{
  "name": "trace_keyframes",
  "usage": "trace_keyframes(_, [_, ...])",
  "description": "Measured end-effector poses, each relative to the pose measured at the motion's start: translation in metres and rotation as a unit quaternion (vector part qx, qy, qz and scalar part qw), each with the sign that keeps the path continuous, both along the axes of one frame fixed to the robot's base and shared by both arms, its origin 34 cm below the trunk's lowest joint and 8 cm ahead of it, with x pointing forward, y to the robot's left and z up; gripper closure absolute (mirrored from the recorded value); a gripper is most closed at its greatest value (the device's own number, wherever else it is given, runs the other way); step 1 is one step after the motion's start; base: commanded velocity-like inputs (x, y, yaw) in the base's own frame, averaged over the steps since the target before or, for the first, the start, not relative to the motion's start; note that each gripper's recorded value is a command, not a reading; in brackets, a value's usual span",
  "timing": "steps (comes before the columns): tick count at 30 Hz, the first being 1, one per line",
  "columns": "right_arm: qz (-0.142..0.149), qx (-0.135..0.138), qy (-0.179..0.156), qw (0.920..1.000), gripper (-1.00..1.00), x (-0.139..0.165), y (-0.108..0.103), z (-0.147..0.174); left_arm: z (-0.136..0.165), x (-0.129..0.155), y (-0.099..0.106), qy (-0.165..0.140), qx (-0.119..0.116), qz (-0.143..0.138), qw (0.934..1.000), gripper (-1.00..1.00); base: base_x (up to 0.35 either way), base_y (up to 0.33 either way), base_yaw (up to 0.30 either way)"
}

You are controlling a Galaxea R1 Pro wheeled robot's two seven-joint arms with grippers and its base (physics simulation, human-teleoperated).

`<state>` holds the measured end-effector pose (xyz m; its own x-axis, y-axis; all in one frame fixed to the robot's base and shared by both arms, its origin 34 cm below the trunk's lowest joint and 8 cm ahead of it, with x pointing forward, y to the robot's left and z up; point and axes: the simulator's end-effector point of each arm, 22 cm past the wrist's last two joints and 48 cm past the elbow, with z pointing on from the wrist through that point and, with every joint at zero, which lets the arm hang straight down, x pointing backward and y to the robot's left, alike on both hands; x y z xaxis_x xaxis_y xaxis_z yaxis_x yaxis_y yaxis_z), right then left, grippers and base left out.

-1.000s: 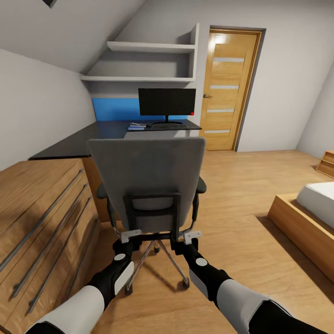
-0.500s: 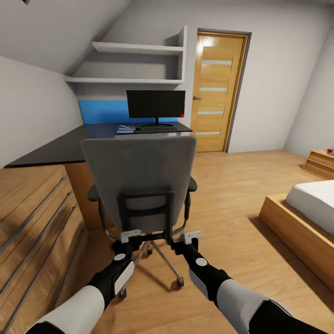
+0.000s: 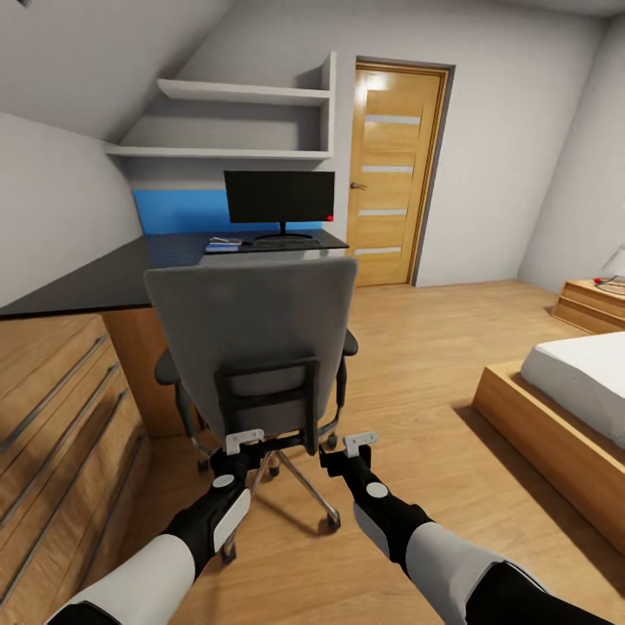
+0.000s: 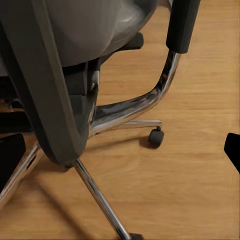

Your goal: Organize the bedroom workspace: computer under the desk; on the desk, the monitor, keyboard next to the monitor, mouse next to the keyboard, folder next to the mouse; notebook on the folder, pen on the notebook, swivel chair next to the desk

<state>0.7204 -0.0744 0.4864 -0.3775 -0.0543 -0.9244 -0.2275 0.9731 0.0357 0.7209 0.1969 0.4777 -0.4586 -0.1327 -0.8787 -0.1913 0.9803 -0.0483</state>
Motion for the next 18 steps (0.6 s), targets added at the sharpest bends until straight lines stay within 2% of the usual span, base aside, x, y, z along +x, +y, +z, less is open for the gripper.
trace_keyframes(10, [-0.005, 0.004, 0.003, 1.0000, -1.00, 0.0005, -0.0015, -0.0004, -0.0063, -0.0035, 0.0015, 0.008, 0.002, 0.001, 1.0000, -1.00, -0.242, 0.135, 0.000])
trace_keyframes(18, [-0.008, 0.005, 0.006, 0.9999, -1.00, 0.0003, -0.0029, -0.0013, -0.0079, -0.0046, 0.0038, 0.010, 0.003, 0.003, 0.9999, -1.00, -0.058, 0.032, 0.000])
